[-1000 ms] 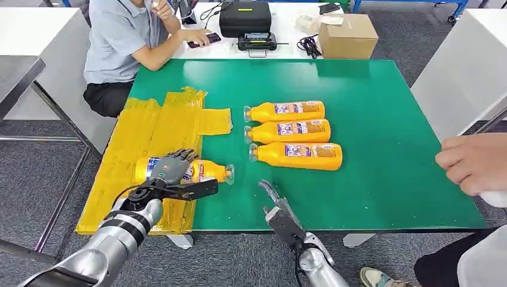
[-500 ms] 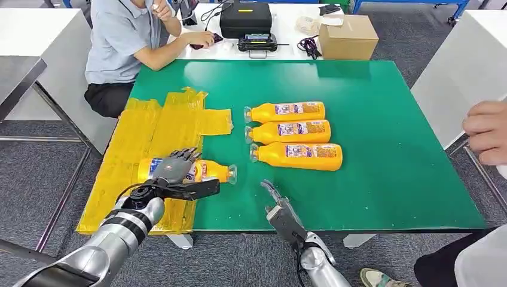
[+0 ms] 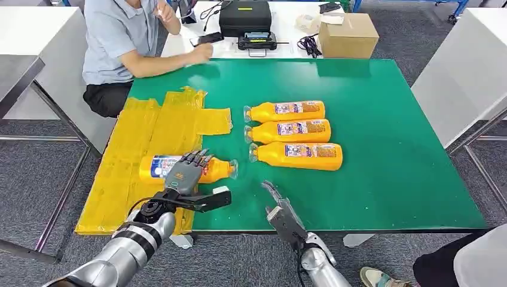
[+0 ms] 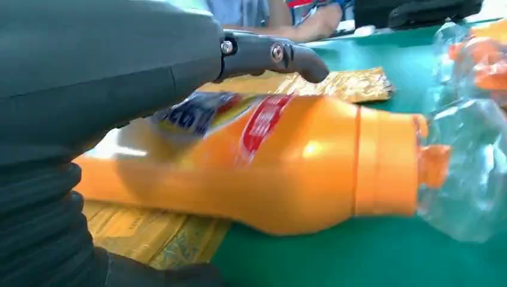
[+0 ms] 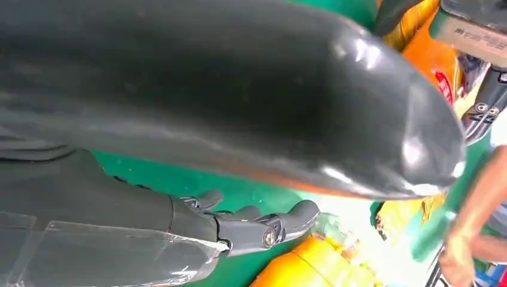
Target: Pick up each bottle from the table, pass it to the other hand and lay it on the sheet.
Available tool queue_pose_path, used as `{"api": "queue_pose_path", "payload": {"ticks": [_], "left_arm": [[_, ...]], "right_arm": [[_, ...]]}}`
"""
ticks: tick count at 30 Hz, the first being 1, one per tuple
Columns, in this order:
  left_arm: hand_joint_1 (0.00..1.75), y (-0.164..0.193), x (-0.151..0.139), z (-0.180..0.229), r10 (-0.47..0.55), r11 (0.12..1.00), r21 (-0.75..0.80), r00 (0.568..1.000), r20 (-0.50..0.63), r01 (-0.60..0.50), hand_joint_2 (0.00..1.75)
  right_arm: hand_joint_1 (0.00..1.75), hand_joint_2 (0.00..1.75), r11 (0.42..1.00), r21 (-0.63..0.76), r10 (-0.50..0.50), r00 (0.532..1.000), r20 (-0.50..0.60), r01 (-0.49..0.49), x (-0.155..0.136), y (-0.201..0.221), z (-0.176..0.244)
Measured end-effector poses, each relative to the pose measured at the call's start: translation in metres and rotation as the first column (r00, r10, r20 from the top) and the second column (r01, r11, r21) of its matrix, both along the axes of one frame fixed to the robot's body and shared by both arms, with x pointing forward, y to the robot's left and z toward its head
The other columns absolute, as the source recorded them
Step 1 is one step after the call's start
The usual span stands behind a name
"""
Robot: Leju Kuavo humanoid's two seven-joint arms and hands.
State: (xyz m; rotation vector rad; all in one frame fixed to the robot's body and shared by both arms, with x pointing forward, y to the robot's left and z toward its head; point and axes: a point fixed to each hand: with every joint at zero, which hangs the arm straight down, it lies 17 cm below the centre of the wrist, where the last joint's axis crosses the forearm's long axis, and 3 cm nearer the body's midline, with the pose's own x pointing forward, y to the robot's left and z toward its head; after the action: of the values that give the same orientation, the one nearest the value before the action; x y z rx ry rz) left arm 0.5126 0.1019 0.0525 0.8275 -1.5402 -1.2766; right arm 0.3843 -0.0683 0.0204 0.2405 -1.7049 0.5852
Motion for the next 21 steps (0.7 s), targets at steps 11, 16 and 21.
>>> {"api": "queue_pose_path", "payload": {"ticks": [11,16,21], "left_arm": [[0.0,-0.044,-0.036,0.032,-0.155,0.985,-0.034,0.962,0.224,0.167,1.75],[0.0,-0.053,-0.044,0.04,-0.169,0.981,-0.046,0.951,0.259,0.187,1.75],[0.0,-0.08,-0.099,0.087,-0.213,0.921,-0.218,0.886,0.413,0.323,1.75]], "right_arm": [[0.0,0.0,1.0,-0.011,-0.018,1.0,0.014,0.018,0.002,-0.004,-0.001],[0.0,1.75,0.999,-0.025,-0.034,0.999,0.023,0.034,0.003,-0.007,-0.002],[0.0,1.75,0.987,-0.014,-0.162,0.987,0.017,0.162,0.002,-0.028,-0.003]]}}
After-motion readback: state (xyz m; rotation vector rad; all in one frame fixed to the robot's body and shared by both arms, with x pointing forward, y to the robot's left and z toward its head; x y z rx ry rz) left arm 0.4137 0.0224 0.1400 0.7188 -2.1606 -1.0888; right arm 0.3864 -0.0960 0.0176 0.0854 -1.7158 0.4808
